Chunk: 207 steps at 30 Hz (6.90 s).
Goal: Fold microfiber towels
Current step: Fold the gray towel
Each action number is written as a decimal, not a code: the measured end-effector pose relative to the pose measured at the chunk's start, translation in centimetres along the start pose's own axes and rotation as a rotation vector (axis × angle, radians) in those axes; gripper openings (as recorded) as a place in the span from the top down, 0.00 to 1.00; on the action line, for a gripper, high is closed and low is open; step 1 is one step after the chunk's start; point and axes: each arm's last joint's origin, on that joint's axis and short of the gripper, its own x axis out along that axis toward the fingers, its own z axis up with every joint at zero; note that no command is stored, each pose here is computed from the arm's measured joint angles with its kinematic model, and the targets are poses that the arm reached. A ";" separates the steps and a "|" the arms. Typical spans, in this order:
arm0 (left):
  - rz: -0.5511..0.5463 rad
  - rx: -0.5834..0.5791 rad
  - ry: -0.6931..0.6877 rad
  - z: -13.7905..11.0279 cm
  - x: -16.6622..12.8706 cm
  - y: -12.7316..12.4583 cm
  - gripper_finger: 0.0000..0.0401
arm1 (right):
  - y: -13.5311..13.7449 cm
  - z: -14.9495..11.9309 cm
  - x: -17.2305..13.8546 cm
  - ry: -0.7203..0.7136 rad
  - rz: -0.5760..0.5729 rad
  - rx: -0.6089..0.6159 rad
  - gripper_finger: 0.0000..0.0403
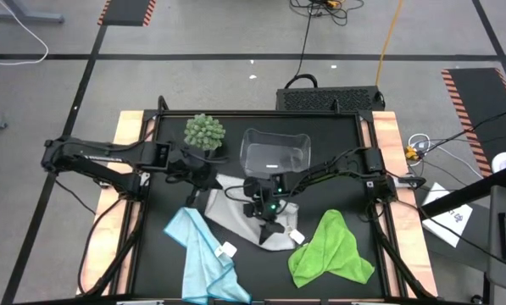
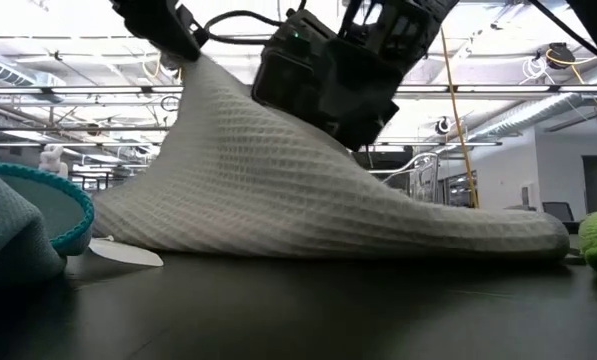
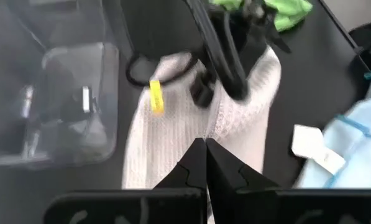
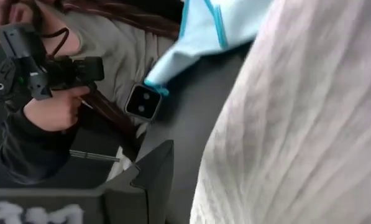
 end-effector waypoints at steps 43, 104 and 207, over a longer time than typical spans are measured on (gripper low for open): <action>0.004 -0.009 0.051 -1.2 -1.5 -5.9 1.00 | 2.8 -3.7 -1.3 0.203 -0.428 0.148 0.99; 0.220 -0.128 0.269 -4.1 3.4 6.5 1.00 | 6.1 -8.6 -9.8 0.133 -0.757 0.446 1.00; 0.281 0.142 0.281 -11.1 8.8 -7.5 0.72 | 11.1 -11.9 3.1 0.086 -0.912 -0.043 0.56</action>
